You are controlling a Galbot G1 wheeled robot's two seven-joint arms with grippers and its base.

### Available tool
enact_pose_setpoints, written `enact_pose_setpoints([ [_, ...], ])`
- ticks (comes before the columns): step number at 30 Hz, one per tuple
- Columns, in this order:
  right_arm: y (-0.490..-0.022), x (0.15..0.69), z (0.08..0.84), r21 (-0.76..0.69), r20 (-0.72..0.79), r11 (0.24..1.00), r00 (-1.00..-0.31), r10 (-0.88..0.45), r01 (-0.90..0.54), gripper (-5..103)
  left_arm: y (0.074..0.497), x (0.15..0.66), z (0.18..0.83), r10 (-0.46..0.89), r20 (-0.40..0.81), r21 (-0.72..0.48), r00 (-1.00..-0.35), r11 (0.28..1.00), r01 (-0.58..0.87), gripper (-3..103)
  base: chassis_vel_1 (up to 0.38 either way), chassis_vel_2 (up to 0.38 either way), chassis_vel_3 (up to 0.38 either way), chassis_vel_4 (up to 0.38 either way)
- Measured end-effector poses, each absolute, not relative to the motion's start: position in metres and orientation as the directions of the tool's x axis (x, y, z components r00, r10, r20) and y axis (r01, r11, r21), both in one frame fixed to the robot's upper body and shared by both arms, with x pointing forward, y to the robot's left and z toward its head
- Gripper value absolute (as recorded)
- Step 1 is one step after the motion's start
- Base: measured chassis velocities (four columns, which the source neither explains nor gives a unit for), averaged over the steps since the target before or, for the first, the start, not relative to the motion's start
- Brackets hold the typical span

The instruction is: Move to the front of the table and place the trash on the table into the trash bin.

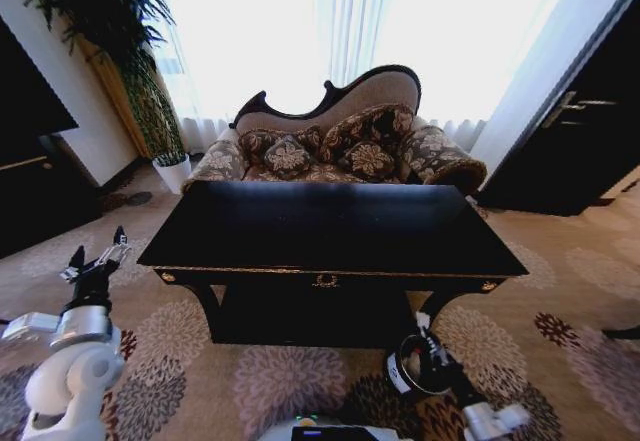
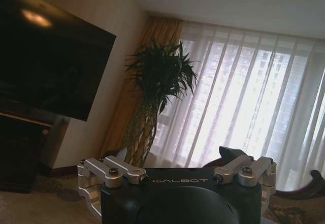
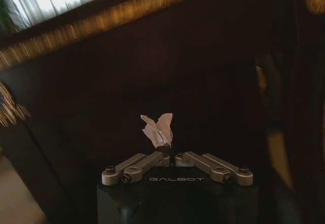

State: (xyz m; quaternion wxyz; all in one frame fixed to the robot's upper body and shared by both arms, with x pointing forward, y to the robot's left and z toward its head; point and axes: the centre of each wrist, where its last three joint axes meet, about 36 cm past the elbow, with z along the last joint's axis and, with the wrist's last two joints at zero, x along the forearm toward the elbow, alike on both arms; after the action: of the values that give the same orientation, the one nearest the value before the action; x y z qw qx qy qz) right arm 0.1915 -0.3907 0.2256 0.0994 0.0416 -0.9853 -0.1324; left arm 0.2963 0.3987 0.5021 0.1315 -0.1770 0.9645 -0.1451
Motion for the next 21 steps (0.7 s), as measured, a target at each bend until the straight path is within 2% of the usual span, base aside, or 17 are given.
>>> enact_pose_setpoints([
  [3, -0.383, 0.209, 0.205, 0.170, 0.255, 0.986, -0.966, -0.049, -0.006, 0, 0.404, 0.292, 0.506, -0.385, -0.209, -0.311, -0.899, 0.898, -0.312, 100, 0.000, 0.000, 0.000, 0.000],
  [8, -0.385, 0.227, 0.189, 0.099, 0.298, 0.995, -0.955, -0.010, 0.021, 0, 0.407, 0.290, 0.509, -0.386, -0.213, -0.295, -0.898, 0.901, -0.317, 100, 0.000, 0.000, 0.000, 0.000],
  [14, -0.394, 0.247, 0.165, 0.011, 0.411, 0.993, -0.905, 0.106, 0.121, 0, 0.407, 0.285, 0.513, -0.381, -0.213, -0.263, -0.900, 0.909, -0.323, 100, 0.000, 0.000, 0.000, 0.000],
  [17, -0.414, 0.254, 0.149, -0.107, 0.467, 0.983, -0.865, 0.181, 0.148, 0, 0.408, 0.281, 0.517, -0.388, -0.210, -0.245, -0.897, 0.909, -0.336, 100, 0.000, 0.000, 0.000, 0.000],
  [21, -0.438, 0.261, 0.138, -0.210, 0.497, 0.970, -0.840, 0.216, 0.125, 0, 0.412, 0.276, 0.520, -0.399, -0.211, -0.232, -0.892, 0.907, -0.351, 100, 0.000, 0.000, 0.000, 0.000],
])
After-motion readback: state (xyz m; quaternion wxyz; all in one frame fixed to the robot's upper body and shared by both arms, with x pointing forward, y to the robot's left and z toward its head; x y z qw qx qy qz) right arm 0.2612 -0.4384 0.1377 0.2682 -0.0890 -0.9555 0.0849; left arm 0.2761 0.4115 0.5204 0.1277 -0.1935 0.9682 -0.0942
